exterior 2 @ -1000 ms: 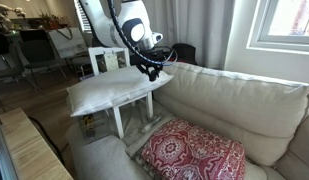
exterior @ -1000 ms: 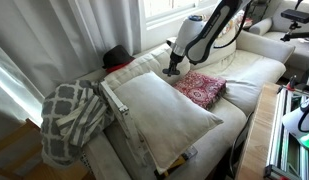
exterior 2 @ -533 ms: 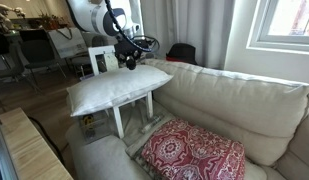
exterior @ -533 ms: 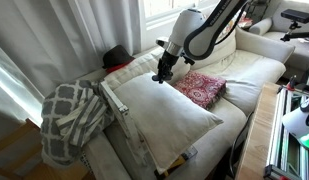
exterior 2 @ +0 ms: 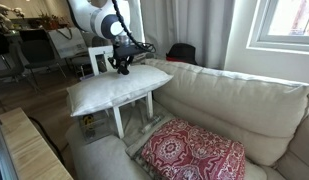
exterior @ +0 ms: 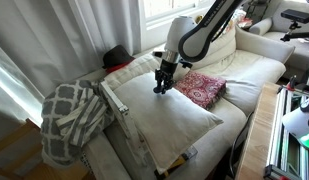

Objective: Put the remote controller on the beige pillow

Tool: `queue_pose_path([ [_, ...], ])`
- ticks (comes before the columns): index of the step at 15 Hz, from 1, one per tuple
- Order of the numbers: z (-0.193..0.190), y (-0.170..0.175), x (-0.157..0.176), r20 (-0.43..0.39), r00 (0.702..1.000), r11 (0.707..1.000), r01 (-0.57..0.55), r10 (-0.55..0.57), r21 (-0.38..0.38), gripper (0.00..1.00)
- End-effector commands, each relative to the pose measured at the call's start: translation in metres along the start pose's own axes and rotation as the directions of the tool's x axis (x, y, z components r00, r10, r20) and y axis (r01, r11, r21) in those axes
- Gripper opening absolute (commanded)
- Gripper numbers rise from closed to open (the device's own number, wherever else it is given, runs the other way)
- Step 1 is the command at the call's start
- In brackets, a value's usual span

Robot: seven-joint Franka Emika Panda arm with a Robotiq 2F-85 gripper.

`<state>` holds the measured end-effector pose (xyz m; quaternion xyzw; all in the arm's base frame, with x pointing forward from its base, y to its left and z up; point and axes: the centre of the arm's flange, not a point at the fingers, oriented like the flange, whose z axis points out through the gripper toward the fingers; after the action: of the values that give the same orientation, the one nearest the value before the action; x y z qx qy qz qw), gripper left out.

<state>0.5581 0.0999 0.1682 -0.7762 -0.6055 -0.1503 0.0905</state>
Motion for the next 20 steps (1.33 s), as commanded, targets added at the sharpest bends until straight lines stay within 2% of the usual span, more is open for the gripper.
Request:
queue_pose_path([
  [1,0.01,0.009,0.006,-0.042,0.998,0.999,0.041,-0.039,0.034,0.17],
  [4,0.015,0.012,0.01,-0.071,0.997,1.0,0.004,-0.002,0.027,0.17],
  [5,0.015,0.012,0.012,-0.074,0.997,1.0,-0.008,0.009,0.016,0.59],
  [6,0.015,0.012,0.014,-0.08,0.997,1.0,-0.014,0.015,0.019,0.69],
  [10,0.001,0.011,0.017,-0.092,0.994,0.999,-0.05,0.051,0.015,0.97],
  [11,-0.007,0.011,0.017,-0.089,0.993,0.997,-0.072,0.072,0.011,1.0],
  [12,-0.016,0.012,0.016,-0.044,0.988,0.989,-0.151,0.151,0.007,1.0],
  [14,-0.036,0.023,0.01,-0.046,0.96,0.961,-0.276,0.275,-0.014,1.0],
  [18,-0.08,0.033,0.0,-0.031,0.88,0.88,-0.474,0.474,-0.011,1.0],
  [20,-0.105,0.032,-0.005,-0.024,0.831,0.831,-0.555,0.556,0.042,1.0],
])
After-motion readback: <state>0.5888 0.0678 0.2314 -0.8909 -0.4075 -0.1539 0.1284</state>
